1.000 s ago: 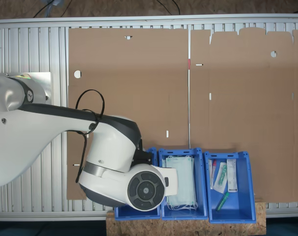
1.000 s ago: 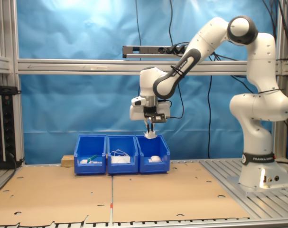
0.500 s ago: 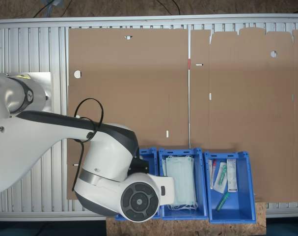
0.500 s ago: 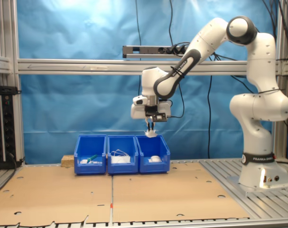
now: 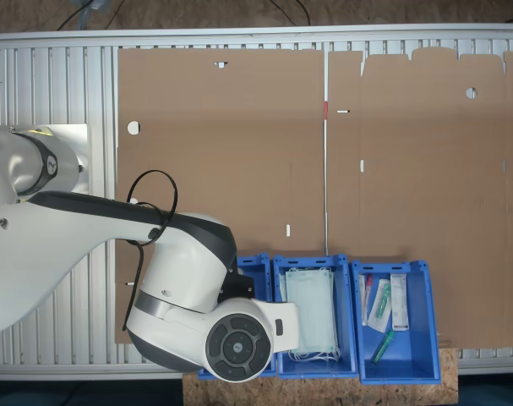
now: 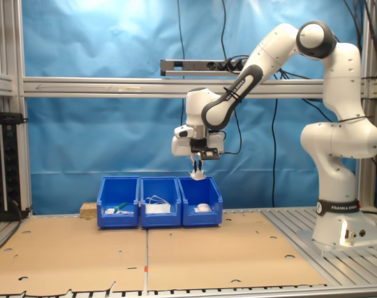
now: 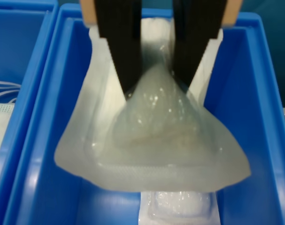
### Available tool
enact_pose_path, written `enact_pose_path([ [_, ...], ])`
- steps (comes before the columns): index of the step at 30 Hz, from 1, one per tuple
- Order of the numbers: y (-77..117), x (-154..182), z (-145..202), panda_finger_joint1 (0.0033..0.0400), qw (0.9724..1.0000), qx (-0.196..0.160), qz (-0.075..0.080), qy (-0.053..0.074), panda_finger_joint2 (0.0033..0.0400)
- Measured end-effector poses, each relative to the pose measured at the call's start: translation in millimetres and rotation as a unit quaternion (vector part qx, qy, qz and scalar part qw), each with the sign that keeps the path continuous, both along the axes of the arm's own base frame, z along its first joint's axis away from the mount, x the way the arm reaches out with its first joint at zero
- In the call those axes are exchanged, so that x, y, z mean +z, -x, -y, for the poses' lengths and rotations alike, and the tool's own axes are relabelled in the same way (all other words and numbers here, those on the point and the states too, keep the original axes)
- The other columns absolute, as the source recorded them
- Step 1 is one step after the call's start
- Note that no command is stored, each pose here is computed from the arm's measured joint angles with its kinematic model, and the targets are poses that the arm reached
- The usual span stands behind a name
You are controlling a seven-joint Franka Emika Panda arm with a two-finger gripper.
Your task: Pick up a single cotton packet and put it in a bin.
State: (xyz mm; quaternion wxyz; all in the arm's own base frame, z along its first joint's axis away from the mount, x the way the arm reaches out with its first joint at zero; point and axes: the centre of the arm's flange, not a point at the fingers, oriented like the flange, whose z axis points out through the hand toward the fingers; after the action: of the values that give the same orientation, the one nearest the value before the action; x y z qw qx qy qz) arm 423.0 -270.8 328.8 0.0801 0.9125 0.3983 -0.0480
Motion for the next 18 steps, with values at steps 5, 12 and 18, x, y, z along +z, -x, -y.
enact_pose_path([
  [5, 1.6, -3.7, -1.5, 0.0045, 0.9999, 0.014, -0.002, 0.0, 0.0045],
  [12, 1.6, -3.7, -1.5, 0.0045, 0.9999, 0.014, -0.002, 0.0, 0.0045],
  [18, 1.6, -3.7, -1.5, 0.0045, 0.9999, 0.014, -0.002, 0.0, 0.0045],
])
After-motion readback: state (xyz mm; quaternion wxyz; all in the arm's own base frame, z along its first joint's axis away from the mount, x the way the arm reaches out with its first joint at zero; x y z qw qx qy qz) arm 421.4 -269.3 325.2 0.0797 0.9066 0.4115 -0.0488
